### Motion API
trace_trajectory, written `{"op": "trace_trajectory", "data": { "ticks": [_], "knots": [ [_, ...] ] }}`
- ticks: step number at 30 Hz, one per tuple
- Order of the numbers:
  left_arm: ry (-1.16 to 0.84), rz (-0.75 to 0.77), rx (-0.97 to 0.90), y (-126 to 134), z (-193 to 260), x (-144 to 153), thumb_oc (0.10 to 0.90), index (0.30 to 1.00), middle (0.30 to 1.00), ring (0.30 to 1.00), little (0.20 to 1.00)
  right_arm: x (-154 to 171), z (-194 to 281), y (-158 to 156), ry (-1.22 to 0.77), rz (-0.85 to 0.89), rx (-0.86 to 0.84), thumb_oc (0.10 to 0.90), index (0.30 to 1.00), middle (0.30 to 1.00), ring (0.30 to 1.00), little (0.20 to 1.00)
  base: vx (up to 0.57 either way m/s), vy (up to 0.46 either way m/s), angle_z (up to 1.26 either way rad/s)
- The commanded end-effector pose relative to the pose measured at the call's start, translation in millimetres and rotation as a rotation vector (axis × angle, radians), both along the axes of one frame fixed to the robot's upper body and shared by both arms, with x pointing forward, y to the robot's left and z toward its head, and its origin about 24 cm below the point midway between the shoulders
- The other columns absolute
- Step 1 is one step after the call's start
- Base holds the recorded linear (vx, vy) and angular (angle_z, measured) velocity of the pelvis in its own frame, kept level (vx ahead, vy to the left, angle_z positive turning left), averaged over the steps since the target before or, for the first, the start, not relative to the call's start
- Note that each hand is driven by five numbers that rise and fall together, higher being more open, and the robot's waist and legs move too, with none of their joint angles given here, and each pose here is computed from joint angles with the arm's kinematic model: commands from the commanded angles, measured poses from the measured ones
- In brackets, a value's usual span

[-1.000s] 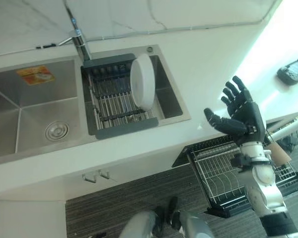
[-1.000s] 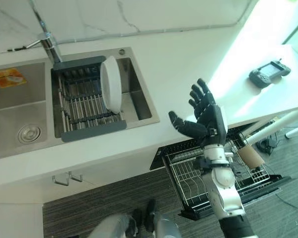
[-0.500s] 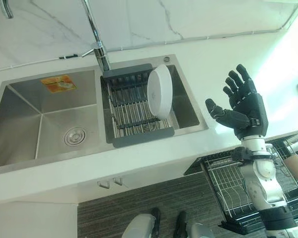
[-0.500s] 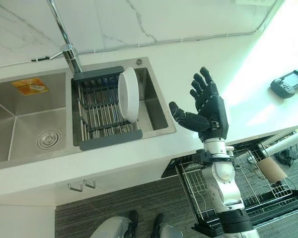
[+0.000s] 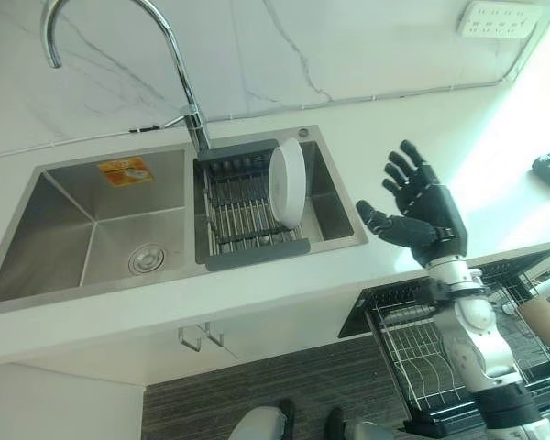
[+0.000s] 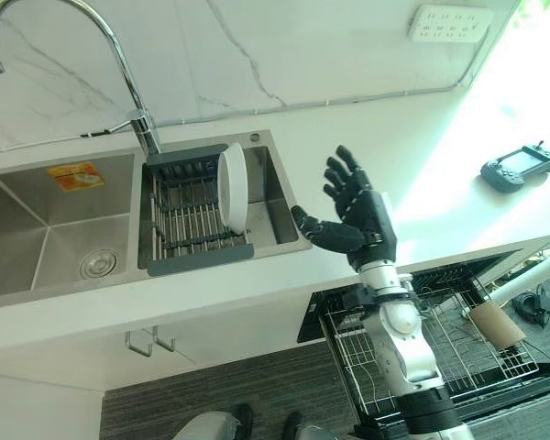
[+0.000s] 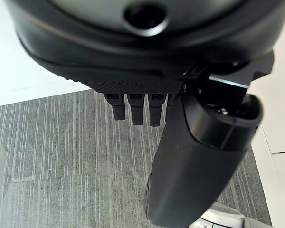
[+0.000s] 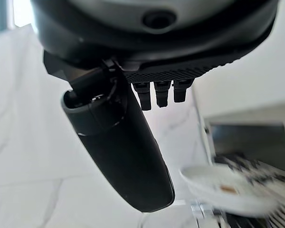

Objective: Place the dishes in the dishwasher.

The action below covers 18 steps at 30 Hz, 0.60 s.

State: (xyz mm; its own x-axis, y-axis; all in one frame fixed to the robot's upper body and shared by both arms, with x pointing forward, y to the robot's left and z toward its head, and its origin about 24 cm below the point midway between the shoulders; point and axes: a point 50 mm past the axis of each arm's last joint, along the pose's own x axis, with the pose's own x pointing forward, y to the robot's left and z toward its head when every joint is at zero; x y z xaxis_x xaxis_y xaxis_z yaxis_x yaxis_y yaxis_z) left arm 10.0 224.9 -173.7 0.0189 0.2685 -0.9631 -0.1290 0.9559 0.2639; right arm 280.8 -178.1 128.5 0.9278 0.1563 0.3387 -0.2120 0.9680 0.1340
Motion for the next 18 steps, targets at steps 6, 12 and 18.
{"op": "trace_trajectory", "data": {
  "ticks": [6, 12, 18],
  "knots": [
    [0.110, -0.052, 0.056, 14.0, 3.9, -30.4, 0.800, 0.900, 0.900, 0.900, 0.900, 10.5, 72.1, 21.2, -0.291, 0.037, 0.119, 0.800, 0.900, 0.900, 0.900, 0.900, 0.03, 0.021, 0.15],
    [0.009, -0.025, 0.072, 14.6, 4.3, -12.4, 0.800, 0.900, 0.900, 0.900, 0.900, 17.8, 72.8, 21.6, -0.280, -0.025, 0.135, 0.800, 0.900, 0.900, 0.900, 0.900, 0.03, 0.018, 0.11],
    [-0.076, -0.047, 0.076, 15.1, 5.6, 6.2, 0.800, 0.900, 0.900, 0.900, 0.900, 24.2, 68.4, 22.5, -0.247, -0.032, 0.153, 0.800, 0.900, 0.900, 0.900, 0.900, 0.03, 0.013, 0.05]
  ]
}}
